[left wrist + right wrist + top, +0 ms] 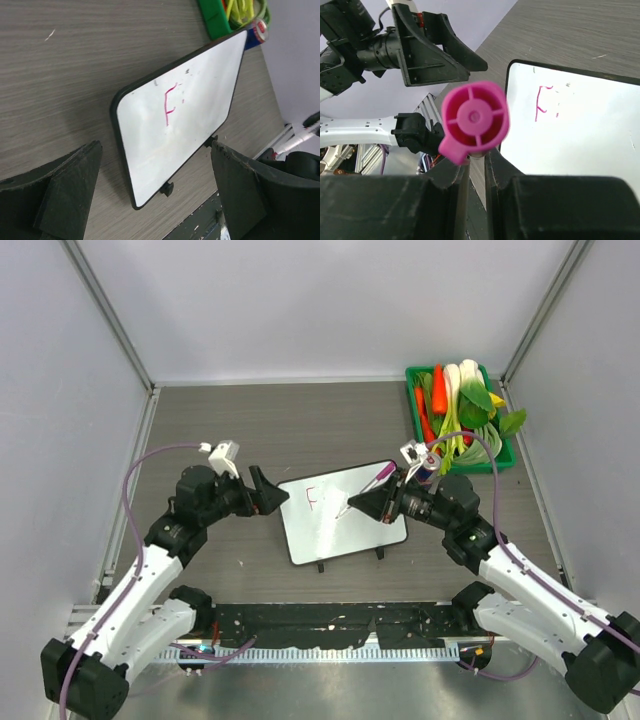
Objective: Write a sentence on the whiteboard
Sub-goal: Pass from the left arm to the right, then hold the whiteboard at the center of the board.
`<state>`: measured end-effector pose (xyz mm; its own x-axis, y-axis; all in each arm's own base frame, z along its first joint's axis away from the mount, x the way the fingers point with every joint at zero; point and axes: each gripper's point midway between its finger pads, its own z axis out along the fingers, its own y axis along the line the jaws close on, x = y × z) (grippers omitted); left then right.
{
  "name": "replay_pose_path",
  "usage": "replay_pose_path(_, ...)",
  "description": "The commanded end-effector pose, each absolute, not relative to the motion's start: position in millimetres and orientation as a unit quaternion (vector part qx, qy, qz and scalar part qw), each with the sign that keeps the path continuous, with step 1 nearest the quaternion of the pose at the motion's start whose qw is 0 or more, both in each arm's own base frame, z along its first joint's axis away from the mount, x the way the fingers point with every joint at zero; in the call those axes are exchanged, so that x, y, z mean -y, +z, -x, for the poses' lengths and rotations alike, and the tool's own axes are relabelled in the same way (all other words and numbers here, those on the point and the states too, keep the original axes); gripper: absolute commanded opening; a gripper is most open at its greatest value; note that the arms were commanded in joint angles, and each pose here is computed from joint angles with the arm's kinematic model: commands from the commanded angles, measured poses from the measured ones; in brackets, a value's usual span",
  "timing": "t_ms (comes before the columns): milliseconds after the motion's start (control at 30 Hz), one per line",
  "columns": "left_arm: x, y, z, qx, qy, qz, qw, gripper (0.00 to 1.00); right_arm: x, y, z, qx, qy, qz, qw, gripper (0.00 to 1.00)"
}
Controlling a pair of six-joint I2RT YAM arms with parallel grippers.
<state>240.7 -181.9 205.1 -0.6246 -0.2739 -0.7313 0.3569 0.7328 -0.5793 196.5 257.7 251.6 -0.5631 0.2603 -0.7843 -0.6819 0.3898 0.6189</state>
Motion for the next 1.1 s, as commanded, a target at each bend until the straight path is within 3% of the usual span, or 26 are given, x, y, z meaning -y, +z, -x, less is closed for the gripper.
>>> replay_pose_path(0, 183.7, 185.1, -250.7, -0.827, -0.385, 0.0, 0.41, 0.92, -257.7, 255.6, -204.9, -0.694, 0.524, 0.155, 0.468, 0.01)
replay_pose_path(133, 202.1, 179.3, -256.3, -0.805, -0.438, -0.018, 0.4, 0.89, -260.3, 257.0, -207.3, -0.69, 0.529, 0.154, 0.47, 0.01)
replay_pose_path(400, 221.3, 173.1, -264.7, -0.766, -0.508, -0.04, 0.391, 0.68, -263.6, 257.3, -216.5, -0.691, 0.526, 0.147, 0.474, 0.01)
replay_pose_path(567, 222.4, 162.1, -261.9, -0.765, -0.508, -0.057, 0.392, 0.46, -266.5, 250.7, -225.2, -0.7, 0.515, 0.147, 0.473, 0.01)
replay_pose_path(667, 221.0, 156.5, -259.6, -0.765, -0.505, -0.06, 0.395, 0.26, -268.7, 246.3, -231.6, -0.698, 0.512, 0.147, 0.478, 0.01)
replay_pose_path(900, 210.7, 121.4, -253.8, -0.797, -0.464, -0.056, 0.382, 0.01, -272.7, 245.7, -250.5, -0.701, 0.496, 0.137, 0.493, 0.01)
replay_pose_path(1067, 199.7, 103.1, -251.4, -0.824, -0.427, -0.044, 0.37, 0.0, -269.6, 250.7, -263.1, -0.699, 0.478, 0.123, 0.518, 0.01)
